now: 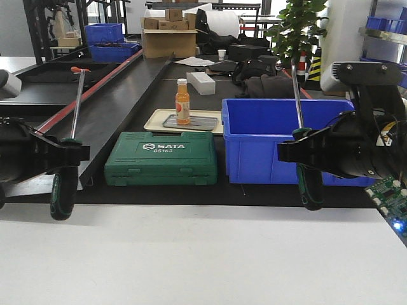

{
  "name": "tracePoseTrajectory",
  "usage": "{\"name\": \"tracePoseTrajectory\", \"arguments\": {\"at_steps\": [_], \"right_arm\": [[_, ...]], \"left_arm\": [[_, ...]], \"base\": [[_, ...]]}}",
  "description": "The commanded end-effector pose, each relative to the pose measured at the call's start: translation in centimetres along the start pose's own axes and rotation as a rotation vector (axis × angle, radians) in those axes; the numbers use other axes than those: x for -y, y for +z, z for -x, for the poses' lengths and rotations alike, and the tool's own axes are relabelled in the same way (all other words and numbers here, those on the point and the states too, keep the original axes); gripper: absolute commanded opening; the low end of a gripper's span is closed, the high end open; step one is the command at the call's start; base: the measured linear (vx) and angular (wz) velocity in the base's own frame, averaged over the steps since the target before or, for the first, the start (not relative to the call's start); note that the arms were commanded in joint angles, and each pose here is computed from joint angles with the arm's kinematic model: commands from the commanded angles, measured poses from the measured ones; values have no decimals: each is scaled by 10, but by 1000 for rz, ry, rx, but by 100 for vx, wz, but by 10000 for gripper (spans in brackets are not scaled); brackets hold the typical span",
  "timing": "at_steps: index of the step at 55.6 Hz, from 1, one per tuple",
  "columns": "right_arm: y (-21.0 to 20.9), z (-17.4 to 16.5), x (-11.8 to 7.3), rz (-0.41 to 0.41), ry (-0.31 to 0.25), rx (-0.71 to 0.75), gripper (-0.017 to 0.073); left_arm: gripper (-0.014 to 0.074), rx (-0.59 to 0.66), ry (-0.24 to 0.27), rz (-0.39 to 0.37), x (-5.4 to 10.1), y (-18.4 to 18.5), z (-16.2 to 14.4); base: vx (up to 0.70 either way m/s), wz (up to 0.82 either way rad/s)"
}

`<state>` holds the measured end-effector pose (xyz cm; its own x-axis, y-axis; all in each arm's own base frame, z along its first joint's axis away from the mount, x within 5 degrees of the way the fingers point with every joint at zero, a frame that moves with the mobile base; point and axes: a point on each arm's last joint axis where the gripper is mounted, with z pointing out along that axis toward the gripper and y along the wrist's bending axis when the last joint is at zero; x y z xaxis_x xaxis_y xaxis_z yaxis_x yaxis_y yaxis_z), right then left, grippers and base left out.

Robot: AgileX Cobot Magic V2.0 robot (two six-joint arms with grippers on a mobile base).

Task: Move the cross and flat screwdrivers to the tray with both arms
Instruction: 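Lift both screwdrivers upright off the table with both grippers, then hold both screwdrivers upright while the base turns away from the table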

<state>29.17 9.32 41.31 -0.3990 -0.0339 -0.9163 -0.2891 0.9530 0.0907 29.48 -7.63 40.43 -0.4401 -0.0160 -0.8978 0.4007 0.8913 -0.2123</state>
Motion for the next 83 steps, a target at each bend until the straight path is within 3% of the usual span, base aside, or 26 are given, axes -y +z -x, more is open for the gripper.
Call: {"name": "tracePoseTrajectory", "arguments": {"at_steps": [1, 51, 83], "right_arm": [[-21, 26, -2, 8, -6, 169, -8], [13, 12, 1, -1, -3, 89, -8], [16, 13, 1, -1, -3, 103, -8]], "left_arm": [[1, 130, -17, 5, 7, -17, 20], [1, 130, -17, 6, 7, -17, 20], [1, 130, -17, 5, 7, -17, 20]], "base": [[0, 1], [-17, 0], [-27, -23]]}}
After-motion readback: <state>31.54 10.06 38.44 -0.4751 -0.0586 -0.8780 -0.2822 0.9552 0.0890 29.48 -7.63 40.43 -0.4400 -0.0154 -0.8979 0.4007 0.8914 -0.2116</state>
